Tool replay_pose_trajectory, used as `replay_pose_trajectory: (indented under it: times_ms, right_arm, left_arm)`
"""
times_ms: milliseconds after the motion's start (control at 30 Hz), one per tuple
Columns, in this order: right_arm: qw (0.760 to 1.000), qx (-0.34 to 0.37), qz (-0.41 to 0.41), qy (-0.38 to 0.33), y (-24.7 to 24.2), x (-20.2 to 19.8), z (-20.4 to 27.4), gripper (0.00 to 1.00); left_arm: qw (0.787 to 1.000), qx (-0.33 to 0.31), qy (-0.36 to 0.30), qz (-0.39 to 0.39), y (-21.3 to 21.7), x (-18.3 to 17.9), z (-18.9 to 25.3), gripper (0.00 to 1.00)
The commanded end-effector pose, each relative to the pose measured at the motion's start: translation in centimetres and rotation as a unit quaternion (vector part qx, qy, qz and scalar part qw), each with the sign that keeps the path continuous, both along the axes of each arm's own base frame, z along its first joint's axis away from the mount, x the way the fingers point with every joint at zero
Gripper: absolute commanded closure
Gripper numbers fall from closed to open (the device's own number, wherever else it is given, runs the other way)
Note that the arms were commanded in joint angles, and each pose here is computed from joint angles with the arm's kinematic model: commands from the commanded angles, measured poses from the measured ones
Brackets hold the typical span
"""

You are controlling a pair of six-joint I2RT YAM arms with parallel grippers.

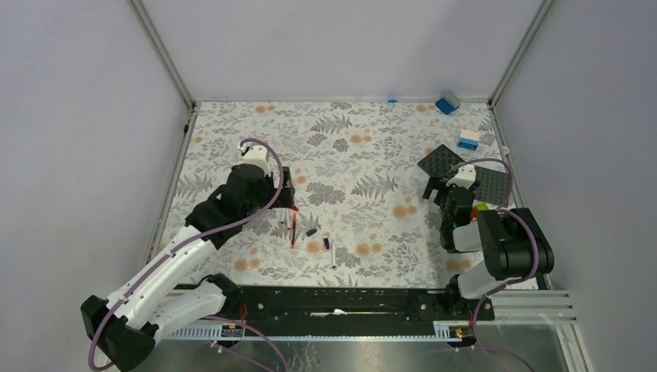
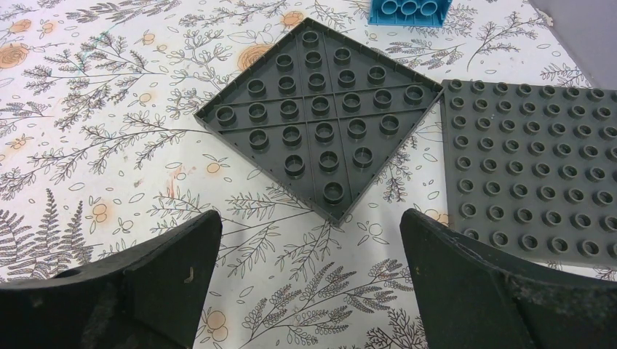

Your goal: Insert the pens into the pen caps

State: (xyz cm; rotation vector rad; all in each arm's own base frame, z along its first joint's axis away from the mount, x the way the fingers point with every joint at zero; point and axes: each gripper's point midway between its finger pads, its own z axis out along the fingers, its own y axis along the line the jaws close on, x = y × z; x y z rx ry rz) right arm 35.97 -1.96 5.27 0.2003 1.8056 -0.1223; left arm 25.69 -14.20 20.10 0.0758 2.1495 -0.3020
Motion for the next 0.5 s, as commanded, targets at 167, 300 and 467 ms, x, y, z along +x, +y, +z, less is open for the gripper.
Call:
replay_pose_trajectory:
  times_ms: [167, 300, 467]
  right_arm:
    - [0.999, 0.003, 0.001, -0.037, 0.1, 1.0, 1.9, 0.00]
    - [0.999, 0.003, 0.001, -0.037, 0.0, 1.0, 1.9, 0.01]
    - [0.999, 0.000, 0.000, -0.041, 0.0, 0.9, 2.0, 0.00]
  left_arm:
    - [0.998, 0.002, -0.054, 0.033, 1.4, 1.0, 2.1, 0.01]
    - [0.997, -0.006, -0.072, 0.007, 1.0, 0.5, 2.6, 0.01]
    - [0.997, -0.012, -0.075, -0.013, 0.5, 0.1, 2.5, 0.01]
